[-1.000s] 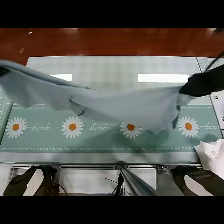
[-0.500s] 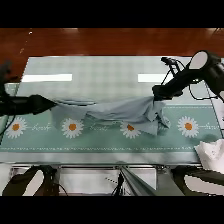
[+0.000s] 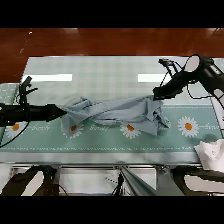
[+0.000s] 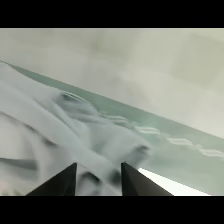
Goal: Fold the shirts.
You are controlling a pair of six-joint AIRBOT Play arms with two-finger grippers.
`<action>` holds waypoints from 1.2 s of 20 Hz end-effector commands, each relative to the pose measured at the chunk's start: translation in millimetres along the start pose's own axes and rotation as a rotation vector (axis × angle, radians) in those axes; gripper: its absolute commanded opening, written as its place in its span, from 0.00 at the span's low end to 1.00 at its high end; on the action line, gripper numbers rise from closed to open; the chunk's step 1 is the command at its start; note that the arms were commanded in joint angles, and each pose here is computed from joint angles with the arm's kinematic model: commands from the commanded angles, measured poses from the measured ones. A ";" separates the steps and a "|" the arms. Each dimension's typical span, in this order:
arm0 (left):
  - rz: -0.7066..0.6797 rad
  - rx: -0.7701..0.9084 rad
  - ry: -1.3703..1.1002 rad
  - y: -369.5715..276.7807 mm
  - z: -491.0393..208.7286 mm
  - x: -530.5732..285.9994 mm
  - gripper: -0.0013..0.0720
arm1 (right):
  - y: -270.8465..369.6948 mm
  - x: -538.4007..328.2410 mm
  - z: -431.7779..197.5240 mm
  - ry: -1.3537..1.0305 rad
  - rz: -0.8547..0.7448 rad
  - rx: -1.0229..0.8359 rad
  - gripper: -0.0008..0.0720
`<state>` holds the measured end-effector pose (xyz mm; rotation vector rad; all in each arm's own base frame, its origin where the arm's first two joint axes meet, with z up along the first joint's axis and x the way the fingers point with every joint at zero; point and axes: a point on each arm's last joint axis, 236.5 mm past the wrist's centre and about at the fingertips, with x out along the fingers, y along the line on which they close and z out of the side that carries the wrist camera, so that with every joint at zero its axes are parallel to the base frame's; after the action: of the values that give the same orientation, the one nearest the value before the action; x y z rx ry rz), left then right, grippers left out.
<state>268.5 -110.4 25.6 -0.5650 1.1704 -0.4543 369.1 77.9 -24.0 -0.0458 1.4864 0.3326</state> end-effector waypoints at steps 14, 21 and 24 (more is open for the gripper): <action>0.014 0.008 0.008 5.5 -1.6 3.1 0.05 | -29.8 -27.7 8.8 -0.150 0.302 0.038 0.77; 0.013 0.009 0.012 5.3 -2.6 3.1 0.05 | -26.7 15.0 -74.9 0.079 0.302 0.079 0.74; 0.013 0.009 0.011 5.3 -2.4 3.1 0.05 | -9.9 28.2 -103.0 0.106 0.344 0.080 0.74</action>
<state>267.8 -108.4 19.5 -0.5480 1.1807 -0.4510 303.7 44.1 -49.1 0.2537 1.5654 0.5319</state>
